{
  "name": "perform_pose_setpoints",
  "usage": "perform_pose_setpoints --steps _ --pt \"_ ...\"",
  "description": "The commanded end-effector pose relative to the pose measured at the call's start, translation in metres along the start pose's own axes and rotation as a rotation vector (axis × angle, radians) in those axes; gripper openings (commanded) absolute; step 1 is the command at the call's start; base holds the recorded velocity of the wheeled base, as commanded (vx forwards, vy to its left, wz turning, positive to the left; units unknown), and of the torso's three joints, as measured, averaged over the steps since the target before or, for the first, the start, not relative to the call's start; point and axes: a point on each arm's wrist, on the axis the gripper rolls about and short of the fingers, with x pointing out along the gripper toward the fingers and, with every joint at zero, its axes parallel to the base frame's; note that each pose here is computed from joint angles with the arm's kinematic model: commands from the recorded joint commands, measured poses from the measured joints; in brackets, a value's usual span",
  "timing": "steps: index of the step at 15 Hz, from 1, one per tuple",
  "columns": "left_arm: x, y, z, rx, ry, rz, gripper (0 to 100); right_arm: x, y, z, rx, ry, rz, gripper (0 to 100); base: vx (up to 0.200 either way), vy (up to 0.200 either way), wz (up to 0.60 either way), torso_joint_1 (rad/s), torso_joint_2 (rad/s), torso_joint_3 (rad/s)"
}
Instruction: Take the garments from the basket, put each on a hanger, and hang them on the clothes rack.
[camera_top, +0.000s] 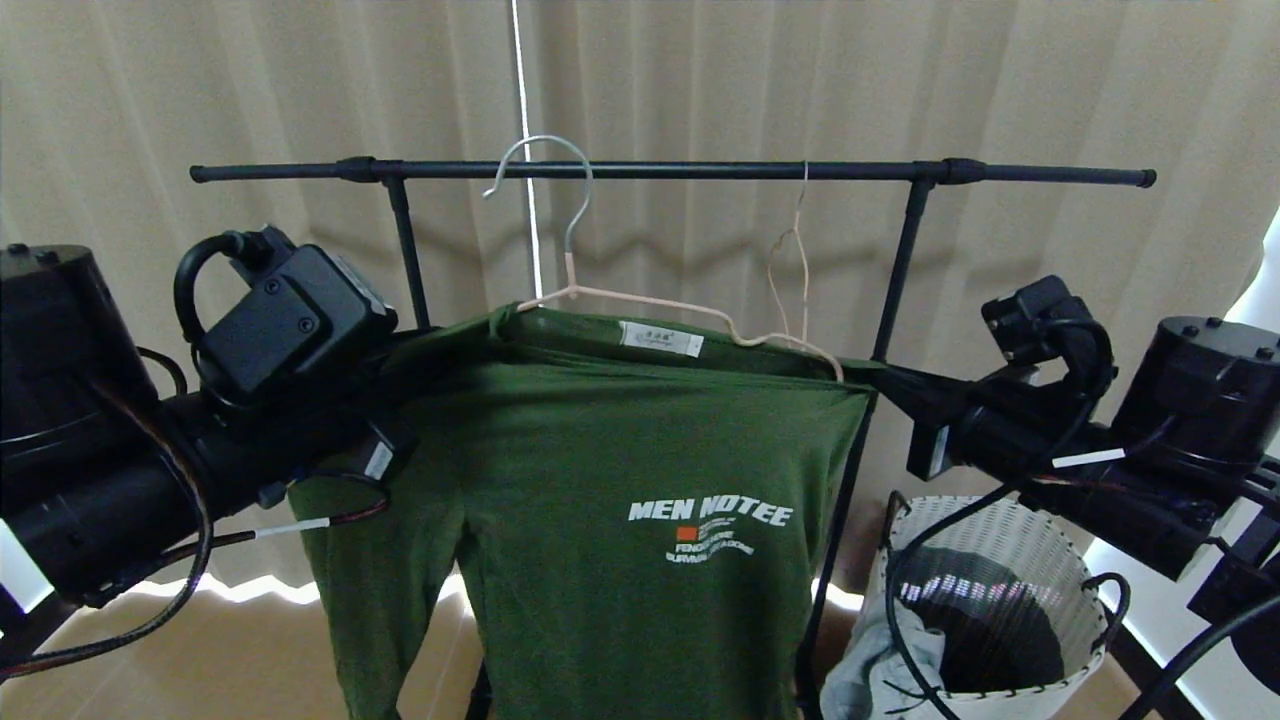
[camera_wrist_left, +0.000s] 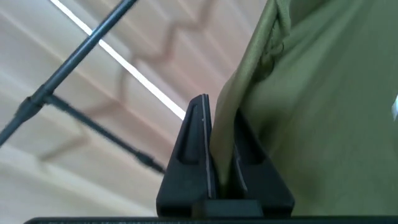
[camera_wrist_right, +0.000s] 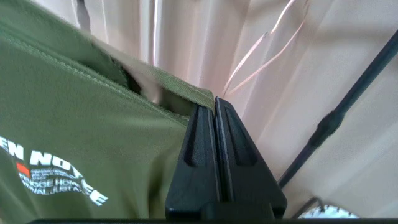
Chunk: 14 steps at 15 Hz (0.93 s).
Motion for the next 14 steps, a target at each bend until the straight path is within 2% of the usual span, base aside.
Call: perform_pose_setpoints --steps 1,4,6,8,10,12,13,14 --pt "-0.002 0.001 -0.009 0.021 0.038 0.009 0 0.003 -0.003 0.007 -0.001 -0.027 -0.011 0 0.0 0.0 0.0 0.0 0.0 0.0" --pt "-0.002 -0.001 -0.015 0.03 0.07 0.013 0 0.001 -0.001 0.012 -0.003 -0.046 0.001 0 0.0 0.0 0.0 0.0 0.0 0.0" --pt "0.003 -0.003 -0.018 0.028 0.103 0.025 0 -0.004 0.01 0.019 -0.009 -0.069 0.041 0 0.0 0.0 0.0 0.0 0.0 0.0" --pt "0.006 -0.004 -0.018 0.026 0.122 0.038 0 -0.012 0.021 0.027 -0.011 -0.05 0.089 0 0.0 0.0 0.0 0.0 0.0 0.0" --pt "0.011 -0.007 -0.018 -0.001 0.136 0.045 0 -0.019 0.035 0.029 -0.015 -0.028 0.153 0 0.0 0.0 0.0 0.0 0.0 0.0" --pt "0.012 -0.006 -0.017 -0.021 0.151 0.067 0 -0.022 0.04 0.032 -0.017 -0.037 0.175 0 0.0 0.0 0.0 0.0 0.0 0.0" --pt "0.015 -0.008 -0.017 -0.06 0.161 0.079 0 -0.025 0.048 0.032 -0.019 -0.038 0.208 0 0.0 0.0 0.0 0.0 0.0 0.0" --pt "0.015 -0.009 -0.017 -0.073 0.162 0.08 0 -0.026 0.051 0.031 -0.026 -0.029 0.219 0 0.0 0.0 0.0 0.0 0.0 0.0"
